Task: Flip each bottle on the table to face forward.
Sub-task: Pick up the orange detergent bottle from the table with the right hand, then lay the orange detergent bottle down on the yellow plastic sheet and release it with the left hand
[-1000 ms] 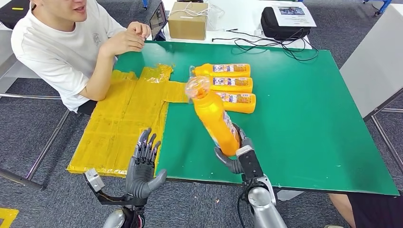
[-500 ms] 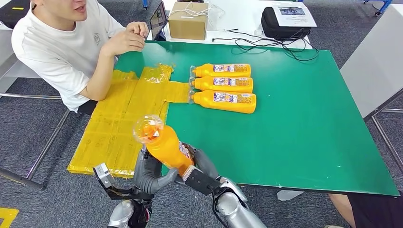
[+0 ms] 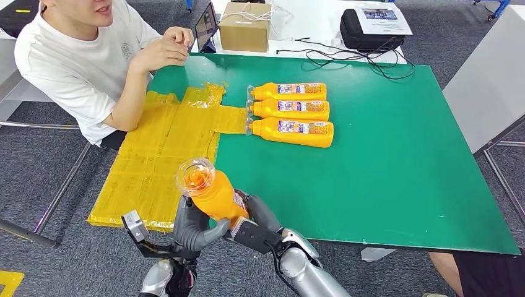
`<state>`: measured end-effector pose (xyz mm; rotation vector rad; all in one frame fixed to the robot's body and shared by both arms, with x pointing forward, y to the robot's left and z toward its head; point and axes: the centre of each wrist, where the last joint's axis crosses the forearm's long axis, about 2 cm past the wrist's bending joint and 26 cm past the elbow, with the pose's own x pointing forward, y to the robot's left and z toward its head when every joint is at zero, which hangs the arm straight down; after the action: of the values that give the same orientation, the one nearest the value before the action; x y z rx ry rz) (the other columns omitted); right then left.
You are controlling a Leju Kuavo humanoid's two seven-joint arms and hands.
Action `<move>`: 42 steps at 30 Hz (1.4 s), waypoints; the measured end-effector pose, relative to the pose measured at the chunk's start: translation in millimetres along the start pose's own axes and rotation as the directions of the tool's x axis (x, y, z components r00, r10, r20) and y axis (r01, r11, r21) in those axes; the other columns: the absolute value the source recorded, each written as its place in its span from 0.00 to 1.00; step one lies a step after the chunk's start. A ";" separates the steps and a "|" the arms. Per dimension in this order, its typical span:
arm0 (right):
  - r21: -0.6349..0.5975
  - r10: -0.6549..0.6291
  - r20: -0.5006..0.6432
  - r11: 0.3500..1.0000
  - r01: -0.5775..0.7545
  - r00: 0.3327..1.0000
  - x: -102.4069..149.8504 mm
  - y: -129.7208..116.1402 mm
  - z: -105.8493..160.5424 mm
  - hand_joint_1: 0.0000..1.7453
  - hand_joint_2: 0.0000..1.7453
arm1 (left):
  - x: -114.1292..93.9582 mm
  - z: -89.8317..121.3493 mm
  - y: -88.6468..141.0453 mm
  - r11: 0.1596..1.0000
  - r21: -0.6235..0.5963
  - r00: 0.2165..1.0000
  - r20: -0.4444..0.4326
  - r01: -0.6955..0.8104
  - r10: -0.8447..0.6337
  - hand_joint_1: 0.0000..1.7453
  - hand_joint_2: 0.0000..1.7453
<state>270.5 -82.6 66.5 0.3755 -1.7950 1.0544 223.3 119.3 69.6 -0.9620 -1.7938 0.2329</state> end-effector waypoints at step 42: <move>-0.459 0.015 0.080 0.888 0.023 0.997 19.6 14.7 5.2 0.00 0.00 | 29.1 -23.9 49.5 0.683 0.031 0.674 -0.200 0.729 -0.711 0.78 1.00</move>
<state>248.6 -74.4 75.5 0.1296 -2.0452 0.5829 264.4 165.8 72.6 -0.1204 -1.8353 -0.2558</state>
